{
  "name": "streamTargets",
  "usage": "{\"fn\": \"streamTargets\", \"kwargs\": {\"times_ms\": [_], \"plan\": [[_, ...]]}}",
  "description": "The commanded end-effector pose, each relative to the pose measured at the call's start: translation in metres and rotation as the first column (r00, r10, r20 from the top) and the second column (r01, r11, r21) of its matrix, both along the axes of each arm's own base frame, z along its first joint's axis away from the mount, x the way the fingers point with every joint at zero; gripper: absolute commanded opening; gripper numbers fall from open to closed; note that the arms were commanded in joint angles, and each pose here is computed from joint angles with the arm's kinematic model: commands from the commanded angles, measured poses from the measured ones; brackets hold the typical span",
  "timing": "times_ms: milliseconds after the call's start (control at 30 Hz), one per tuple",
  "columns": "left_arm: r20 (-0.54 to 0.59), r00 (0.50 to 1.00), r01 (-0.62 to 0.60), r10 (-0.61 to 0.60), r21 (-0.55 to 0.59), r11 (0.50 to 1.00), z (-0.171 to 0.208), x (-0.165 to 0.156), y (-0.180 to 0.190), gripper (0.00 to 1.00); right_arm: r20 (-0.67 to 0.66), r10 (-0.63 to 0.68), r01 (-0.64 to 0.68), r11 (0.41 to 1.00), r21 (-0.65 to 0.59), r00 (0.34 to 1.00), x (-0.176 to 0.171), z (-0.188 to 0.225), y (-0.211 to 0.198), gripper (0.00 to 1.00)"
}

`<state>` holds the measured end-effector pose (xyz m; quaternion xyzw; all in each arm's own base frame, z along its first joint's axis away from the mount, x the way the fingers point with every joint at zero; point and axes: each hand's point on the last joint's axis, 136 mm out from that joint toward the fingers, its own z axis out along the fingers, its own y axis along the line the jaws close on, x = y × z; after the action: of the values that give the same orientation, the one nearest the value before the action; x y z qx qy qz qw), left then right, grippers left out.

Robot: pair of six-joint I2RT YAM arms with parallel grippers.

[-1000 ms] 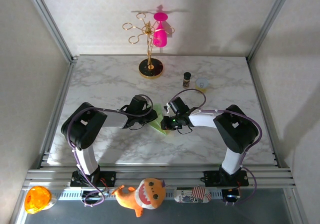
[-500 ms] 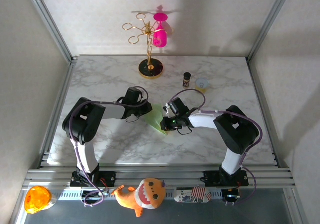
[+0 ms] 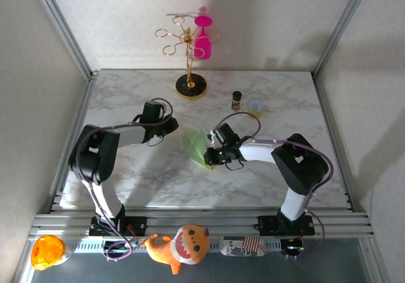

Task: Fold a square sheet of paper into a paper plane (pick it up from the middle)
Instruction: Fourth fold the wing at the center of the table.

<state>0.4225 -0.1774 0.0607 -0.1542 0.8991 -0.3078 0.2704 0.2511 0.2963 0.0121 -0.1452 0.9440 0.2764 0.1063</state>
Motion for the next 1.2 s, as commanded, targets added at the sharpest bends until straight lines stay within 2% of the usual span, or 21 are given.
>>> {"fn": "streamTargets", "kwargs": {"times_ms": [0,200,333,633,767,933,1167], "plan": [[0.051,0.998,0.052,-0.048,-0.089,0.995,0.032,-0.020,-0.028,0.12,-0.136,-0.027,-0.010,0.964,-0.264,0.990,-0.037,-0.047,-0.056,0.14],[0.012,0.989,0.150,-0.150,-0.141,0.979,0.018,-0.050,-0.080,0.12,-0.145,-0.016,-0.022,0.966,-0.259,0.989,-0.039,-0.048,-0.054,0.14],[-0.033,0.986,0.157,-0.162,-0.118,0.981,-0.004,-0.054,-0.091,0.11,-0.141,-0.012,-0.022,0.971,-0.238,0.990,-0.037,-0.045,-0.051,0.14],[-0.121,0.990,0.069,-0.068,0.003,0.998,-0.047,-0.052,-0.070,0.05,-0.115,0.010,-0.026,0.991,-0.135,0.993,-0.031,-0.026,-0.036,0.14],[-0.154,0.987,0.043,-0.038,0.033,0.999,-0.059,-0.057,-0.062,0.03,-0.034,0.036,-0.035,0.999,0.021,0.999,-0.011,0.013,-0.006,0.14],[-0.164,0.986,0.040,-0.033,0.040,0.998,-0.063,-0.061,-0.059,0.01,0.065,0.010,-0.022,0.982,0.186,0.998,0.016,0.065,0.025,0.15],[-0.172,0.985,0.041,-0.033,0.042,0.998,-0.065,-0.063,-0.059,0.01,0.006,-0.027,0.025,0.982,0.188,1.000,0.030,0.051,0.039,0.07]]}}
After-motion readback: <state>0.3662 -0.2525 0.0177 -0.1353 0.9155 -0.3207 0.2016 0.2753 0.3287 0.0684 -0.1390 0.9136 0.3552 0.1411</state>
